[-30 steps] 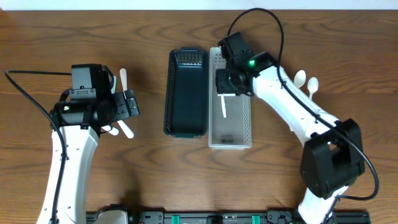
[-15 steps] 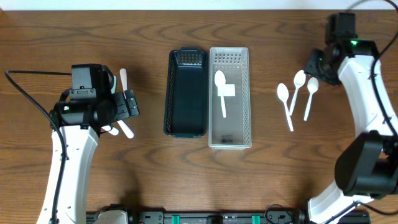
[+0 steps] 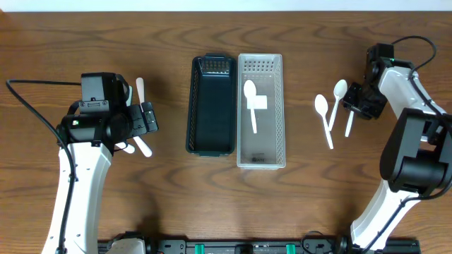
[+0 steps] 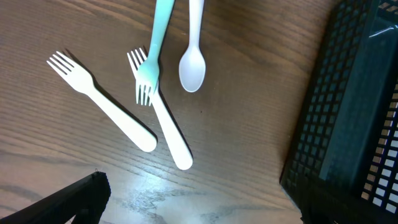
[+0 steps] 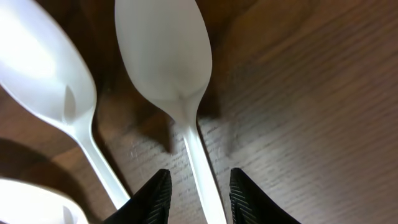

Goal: Pack container
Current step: 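Return the right gripper and grasp a second white spoon, then lower the second spoon into the white mesh tray and release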

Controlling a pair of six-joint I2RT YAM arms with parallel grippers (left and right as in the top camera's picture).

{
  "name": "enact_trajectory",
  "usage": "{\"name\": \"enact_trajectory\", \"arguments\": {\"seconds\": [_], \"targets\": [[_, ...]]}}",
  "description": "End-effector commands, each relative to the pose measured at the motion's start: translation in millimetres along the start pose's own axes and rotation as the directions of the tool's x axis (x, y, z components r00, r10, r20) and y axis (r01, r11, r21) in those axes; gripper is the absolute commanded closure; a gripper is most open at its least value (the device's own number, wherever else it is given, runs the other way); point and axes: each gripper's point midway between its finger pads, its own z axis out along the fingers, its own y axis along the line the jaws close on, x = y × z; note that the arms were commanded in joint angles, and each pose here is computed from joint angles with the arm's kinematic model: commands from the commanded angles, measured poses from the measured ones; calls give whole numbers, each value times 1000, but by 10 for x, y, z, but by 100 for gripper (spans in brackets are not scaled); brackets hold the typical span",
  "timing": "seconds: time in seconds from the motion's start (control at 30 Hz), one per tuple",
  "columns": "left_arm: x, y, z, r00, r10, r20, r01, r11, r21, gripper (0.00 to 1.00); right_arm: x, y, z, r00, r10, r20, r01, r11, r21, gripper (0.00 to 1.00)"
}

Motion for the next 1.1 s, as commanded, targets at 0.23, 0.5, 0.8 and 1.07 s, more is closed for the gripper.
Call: {"name": "enact_trajectory", "arguments": {"seconds": [0.23, 0.5, 0.8, 1.07], "targets": [[-58, 21, -31, 1000, 20, 14, -20, 1000, -16, 2, 48, -47, 337, 999, 9, -51, -7, 999, 42, 69], [-58, 22, -31, 1000, 20, 14, -20, 1000, -17, 2, 21, -34, 361, 999, 5, -43, -3, 999, 38, 99], [-58, 21, -31, 1000, 20, 14, -20, 1000, -16, 2, -205, 116, -686, 983, -56, 174, 67, 996, -60, 99], [-59, 21, -31, 1000, 20, 15, -20, 1000, -17, 2, 434, 1011, -1856, 918, -193, 346, 301, 907, -294, 99]]}}
